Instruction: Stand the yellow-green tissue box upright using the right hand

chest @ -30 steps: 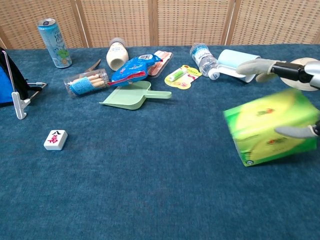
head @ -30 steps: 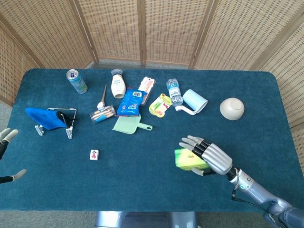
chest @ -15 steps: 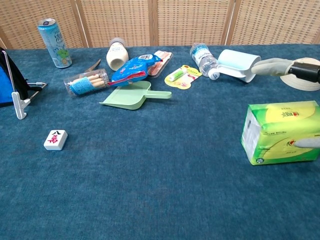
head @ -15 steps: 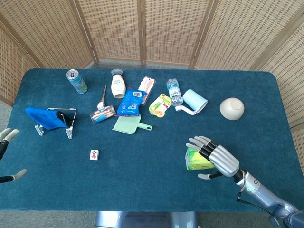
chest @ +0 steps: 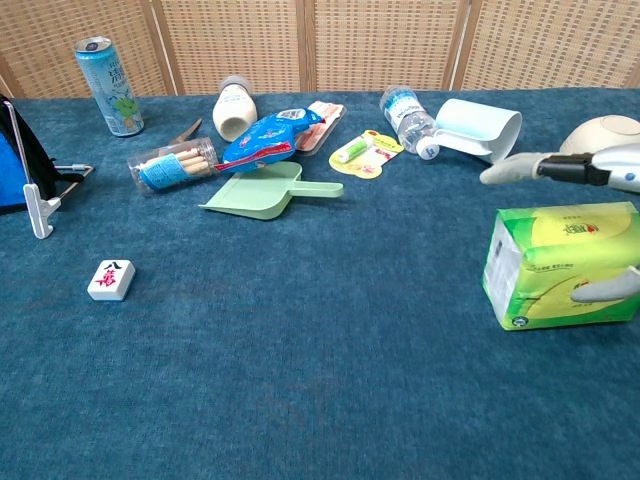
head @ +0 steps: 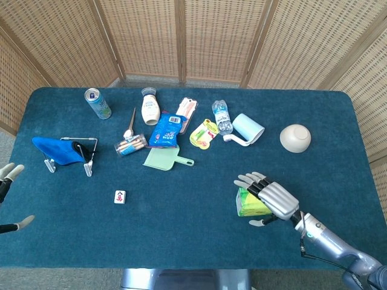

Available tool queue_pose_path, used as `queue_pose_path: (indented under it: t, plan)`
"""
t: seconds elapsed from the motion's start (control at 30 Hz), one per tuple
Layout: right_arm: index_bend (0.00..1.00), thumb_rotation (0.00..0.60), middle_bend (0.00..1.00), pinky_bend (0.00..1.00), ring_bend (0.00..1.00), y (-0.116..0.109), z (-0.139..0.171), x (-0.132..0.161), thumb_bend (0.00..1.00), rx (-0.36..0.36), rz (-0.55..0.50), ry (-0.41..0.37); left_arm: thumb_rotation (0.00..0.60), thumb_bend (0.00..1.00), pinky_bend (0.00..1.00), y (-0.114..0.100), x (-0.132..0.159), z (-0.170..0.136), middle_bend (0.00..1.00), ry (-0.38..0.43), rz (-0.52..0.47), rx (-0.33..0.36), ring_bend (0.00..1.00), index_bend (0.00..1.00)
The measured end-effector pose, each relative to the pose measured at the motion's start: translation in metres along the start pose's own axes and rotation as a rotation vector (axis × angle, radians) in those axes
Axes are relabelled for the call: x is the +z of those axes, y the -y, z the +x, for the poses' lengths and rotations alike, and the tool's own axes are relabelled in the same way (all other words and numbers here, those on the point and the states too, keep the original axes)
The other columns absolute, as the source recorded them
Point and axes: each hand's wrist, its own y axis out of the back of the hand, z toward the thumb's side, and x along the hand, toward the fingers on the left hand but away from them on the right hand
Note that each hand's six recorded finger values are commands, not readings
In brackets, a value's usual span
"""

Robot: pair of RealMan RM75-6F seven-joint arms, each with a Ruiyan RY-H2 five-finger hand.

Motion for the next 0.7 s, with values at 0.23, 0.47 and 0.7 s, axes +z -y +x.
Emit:
queue_pose_path:
  t: [0.23, 0.47, 0.7]
  plan:
    - [0.04, 0.458, 0.0, 0.07, 0.0, -0.009, -0.016, 0.0, 0.22, 0.072, 0.056, 0.117, 0.6, 0.04, 0.0, -0.002, -0.003, 0.0, 0.0, -0.003, -0.008, 0.005, 0.0, 0.0]
    - [0.21, 0.463, 0.0, 0.07, 0.0, -0.015, -0.032, -0.002, 0.34, 0.089, 0.097, 0.171, 0.6, 0.04, 0.0, -0.004, -0.005, -0.001, 0.0, -0.006, -0.013, 0.01, 0.0, 0.0]
    - [0.31, 0.464, 0.0, 0.07, 0.0, -0.009, -0.034, -0.001, 0.38, 0.124, 0.116, 0.191, 0.6, 0.04, 0.0, -0.005, -0.006, 0.0, 0.0, -0.006, -0.014, 0.009, 0.0, 0.0]
